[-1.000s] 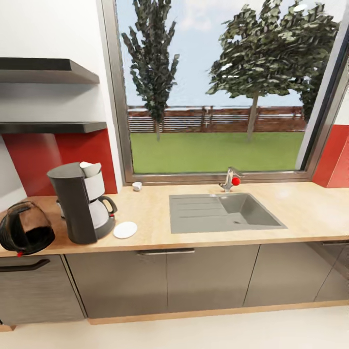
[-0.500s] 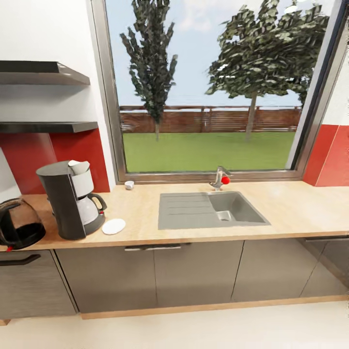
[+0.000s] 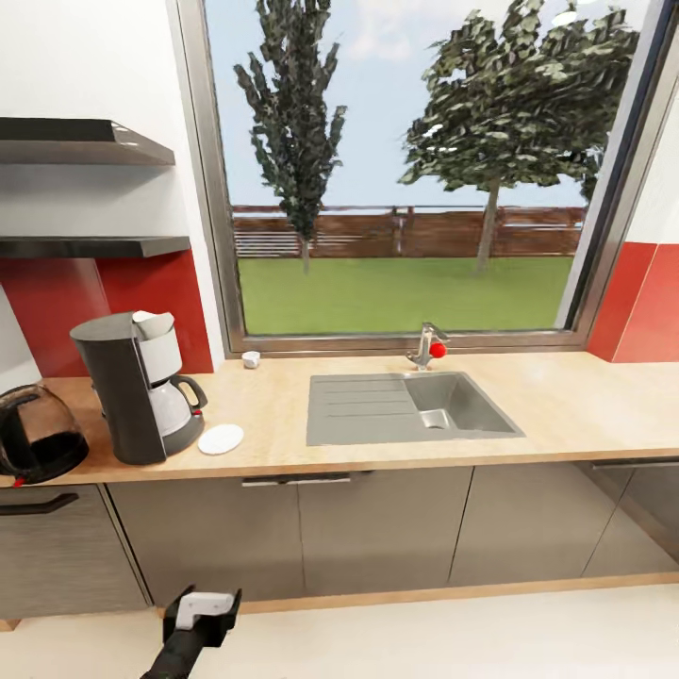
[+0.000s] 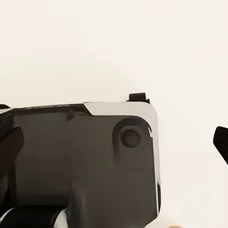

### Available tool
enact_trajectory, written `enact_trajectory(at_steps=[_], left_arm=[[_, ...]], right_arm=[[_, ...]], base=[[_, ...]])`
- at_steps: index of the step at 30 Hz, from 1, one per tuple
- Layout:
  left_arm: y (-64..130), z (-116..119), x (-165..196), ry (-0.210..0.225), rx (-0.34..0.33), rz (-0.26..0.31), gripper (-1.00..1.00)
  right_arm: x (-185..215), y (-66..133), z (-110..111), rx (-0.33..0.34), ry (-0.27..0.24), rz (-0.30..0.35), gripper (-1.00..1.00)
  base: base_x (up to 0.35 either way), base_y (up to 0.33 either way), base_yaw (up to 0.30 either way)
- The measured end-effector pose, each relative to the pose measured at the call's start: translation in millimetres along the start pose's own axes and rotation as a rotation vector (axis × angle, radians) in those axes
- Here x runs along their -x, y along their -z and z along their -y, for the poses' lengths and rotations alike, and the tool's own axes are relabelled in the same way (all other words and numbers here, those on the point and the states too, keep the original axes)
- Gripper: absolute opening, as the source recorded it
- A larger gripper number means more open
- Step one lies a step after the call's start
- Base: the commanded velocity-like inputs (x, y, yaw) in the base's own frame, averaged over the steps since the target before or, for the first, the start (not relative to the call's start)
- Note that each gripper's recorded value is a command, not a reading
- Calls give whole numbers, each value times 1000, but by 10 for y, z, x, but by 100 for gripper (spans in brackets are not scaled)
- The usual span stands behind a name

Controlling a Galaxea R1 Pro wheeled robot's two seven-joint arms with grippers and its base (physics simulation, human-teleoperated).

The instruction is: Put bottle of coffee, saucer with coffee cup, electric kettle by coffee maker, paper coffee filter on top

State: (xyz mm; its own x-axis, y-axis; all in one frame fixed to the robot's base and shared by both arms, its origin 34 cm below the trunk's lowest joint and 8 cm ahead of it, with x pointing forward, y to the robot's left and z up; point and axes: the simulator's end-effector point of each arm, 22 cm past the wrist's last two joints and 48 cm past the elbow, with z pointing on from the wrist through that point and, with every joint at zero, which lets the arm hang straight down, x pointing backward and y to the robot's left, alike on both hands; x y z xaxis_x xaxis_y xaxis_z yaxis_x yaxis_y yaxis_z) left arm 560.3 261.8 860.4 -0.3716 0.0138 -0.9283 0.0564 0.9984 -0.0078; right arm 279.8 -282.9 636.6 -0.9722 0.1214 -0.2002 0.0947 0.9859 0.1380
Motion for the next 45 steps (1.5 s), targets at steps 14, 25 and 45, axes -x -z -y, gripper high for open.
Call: enact_trajectory(at_steps=[14, 25, 45], left_arm=[[-189, 910, 1972, -12, -190, 353, 100], [-83, 1442, 3599, 31, -379, 302, 100], [-1189, 1189, 5869, 80, -36, 344, 100]], right_arm=[[4, -7, -47, 6, 0, 4, 100], [92, -6, -48, 7, 18, 43, 100], [80, -2, -27, 4, 21, 41, 100]], base=[[0, 0, 0], [0, 0, 0], [0, 0, 0]])
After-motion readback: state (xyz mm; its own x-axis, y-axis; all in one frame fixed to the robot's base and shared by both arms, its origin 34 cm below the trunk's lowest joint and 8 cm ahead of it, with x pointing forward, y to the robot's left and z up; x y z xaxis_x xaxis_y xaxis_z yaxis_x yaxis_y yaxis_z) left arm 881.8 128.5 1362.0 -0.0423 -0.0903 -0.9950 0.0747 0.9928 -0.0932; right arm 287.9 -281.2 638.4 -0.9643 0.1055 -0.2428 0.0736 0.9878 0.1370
